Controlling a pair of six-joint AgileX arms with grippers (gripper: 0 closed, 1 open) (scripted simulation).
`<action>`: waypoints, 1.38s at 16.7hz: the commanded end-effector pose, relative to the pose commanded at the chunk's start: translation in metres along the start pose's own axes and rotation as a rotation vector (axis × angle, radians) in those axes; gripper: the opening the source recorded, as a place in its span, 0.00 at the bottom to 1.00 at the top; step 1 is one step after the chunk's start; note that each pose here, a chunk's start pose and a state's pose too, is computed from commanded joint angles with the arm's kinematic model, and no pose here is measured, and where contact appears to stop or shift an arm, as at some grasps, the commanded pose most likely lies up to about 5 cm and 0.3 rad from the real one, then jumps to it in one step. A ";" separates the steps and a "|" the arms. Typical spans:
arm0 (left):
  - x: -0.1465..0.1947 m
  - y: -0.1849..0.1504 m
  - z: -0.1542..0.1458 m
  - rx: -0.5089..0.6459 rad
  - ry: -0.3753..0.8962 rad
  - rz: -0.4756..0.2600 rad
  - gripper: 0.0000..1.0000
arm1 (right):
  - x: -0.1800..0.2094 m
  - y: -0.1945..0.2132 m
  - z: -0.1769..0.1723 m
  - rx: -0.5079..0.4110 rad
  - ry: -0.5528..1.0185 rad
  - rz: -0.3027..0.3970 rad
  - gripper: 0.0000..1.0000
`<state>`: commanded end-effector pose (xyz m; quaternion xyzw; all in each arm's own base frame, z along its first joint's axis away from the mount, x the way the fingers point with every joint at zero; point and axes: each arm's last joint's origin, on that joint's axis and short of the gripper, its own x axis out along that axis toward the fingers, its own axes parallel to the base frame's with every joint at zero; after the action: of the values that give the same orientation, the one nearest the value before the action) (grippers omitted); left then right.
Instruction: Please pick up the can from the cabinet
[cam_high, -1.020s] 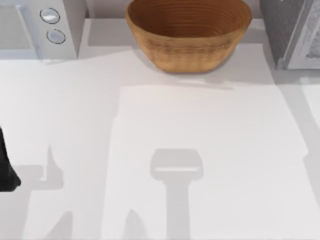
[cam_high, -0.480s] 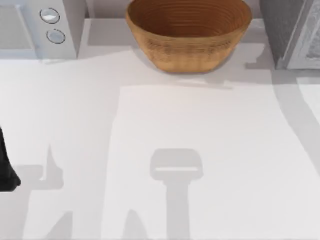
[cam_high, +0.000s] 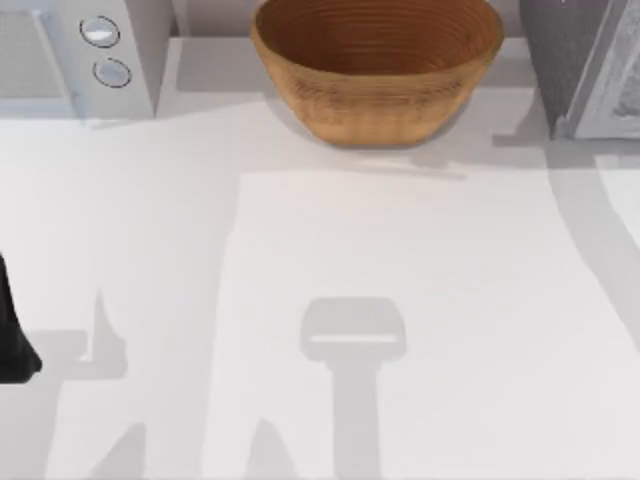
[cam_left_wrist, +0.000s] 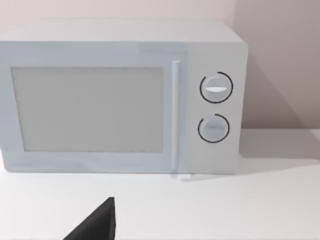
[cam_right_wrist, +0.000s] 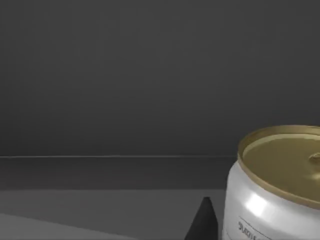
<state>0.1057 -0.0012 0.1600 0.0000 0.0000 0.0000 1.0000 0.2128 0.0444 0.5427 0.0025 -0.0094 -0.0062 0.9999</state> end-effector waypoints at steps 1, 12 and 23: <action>0.000 0.000 0.000 0.000 0.000 0.000 1.00 | -0.004 -0.002 -0.002 0.000 -0.004 0.000 0.00; 0.000 0.000 0.000 0.000 0.000 0.000 1.00 | -0.080 -0.033 -0.146 -0.008 0.038 0.002 0.00; 0.000 0.000 0.000 0.000 0.000 0.000 1.00 | -0.113 -0.048 -0.367 -0.005 0.042 0.011 0.00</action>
<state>0.1057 -0.0012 0.1600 0.0000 0.0000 0.0000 1.0000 0.1058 -0.0004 0.1734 -0.0002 0.0117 -0.0008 0.9999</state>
